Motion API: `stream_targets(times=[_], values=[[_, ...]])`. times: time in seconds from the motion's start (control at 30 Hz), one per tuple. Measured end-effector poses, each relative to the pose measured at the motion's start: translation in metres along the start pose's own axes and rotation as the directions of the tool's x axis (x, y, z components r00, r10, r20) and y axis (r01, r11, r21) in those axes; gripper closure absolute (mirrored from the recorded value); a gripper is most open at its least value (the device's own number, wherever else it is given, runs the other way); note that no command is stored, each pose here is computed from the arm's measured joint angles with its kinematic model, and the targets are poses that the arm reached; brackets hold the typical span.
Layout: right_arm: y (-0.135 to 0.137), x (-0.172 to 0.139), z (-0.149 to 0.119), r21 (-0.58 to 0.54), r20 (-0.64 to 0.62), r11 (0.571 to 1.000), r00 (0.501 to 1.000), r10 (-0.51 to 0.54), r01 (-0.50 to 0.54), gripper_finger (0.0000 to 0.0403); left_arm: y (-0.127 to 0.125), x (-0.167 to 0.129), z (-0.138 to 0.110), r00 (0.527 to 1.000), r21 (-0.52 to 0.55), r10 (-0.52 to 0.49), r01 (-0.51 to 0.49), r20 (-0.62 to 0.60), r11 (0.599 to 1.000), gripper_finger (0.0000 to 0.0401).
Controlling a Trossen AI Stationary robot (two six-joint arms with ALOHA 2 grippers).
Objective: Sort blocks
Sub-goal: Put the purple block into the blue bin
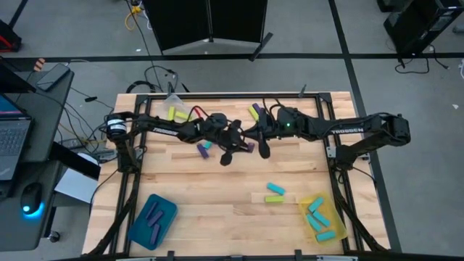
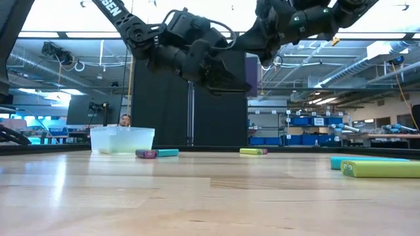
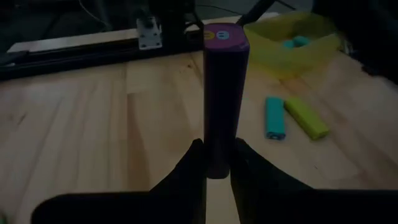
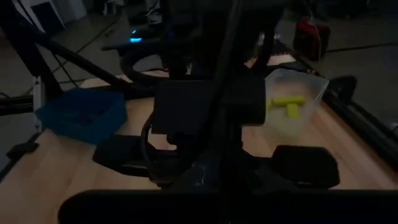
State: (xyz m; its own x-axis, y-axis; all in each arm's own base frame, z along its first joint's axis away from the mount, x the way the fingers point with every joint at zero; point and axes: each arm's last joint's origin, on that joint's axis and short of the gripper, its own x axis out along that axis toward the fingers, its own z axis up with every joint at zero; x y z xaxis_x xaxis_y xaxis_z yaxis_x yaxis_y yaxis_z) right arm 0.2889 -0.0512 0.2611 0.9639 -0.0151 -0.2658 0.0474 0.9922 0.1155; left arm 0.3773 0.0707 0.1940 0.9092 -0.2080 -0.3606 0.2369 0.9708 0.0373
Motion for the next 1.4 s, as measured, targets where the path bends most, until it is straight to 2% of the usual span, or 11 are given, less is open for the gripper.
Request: stream_targets(times=[0.2,0.37,0.6,0.8,0.9,1.03,1.27,1.4], values=[[0.017,0.002,0.002,0.0,0.029,0.998,0.998,0.06,-0.06,0.0394,0.004,-0.001,-0.005,0.989,-0.016,0.131,-0.132,-0.066,0.991,0.0349],[0.032,0.003,0.006,-0.001,0.082,0.998,0.995,0.061,-0.061,0.0394,0.008,-0.002,-0.009,0.947,-0.009,0.293,-0.297,-0.134,0.955,0.0349],[0.042,0.003,0.016,-0.008,0.151,1.0,0.988,0.028,-0.027,0.0394,0.009,-0.002,-0.012,0.909,0.028,0.377,-0.379,-0.179,0.925,0.0349],[0.043,0.002,0.028,-0.042,0.185,0.999,0.983,0.017,-0.009,0.0394,0.003,0.0,-0.018,0.869,0.118,0.423,-0.407,-0.256,0.906,0.0349],[0.041,0.002,0.03,-0.042,0.199,0.999,0.98,-0.023,0.032,0.0394,-0.003,0.001,-0.019,0.856,0.177,0.434,-0.398,-0.281,0.9,0.0349],[0.037,0.002,0.032,-0.031,0.216,0.996,0.974,-0.072,0.081,0.0394,-0.014,0.004,-0.024,0.862,0.235,0.411,-0.351,-0.297,0.906,0.0349],[0.033,0.001,0.035,-0.025,0.246,0.995,0.965,-0.085,0.094,0.0394,-0.03,0.007,-0.032,0.871,0.254,0.378,-0.307,-0.314,0.917,0.0349],[0.031,0.0,0.037,-0.022,0.265,0.995,0.96,-0.093,0.102,0.0394,-0.04,0.009,-0.032,0.883,0.307,0.36,-0.267,-0.302,0.913,0.0349]])
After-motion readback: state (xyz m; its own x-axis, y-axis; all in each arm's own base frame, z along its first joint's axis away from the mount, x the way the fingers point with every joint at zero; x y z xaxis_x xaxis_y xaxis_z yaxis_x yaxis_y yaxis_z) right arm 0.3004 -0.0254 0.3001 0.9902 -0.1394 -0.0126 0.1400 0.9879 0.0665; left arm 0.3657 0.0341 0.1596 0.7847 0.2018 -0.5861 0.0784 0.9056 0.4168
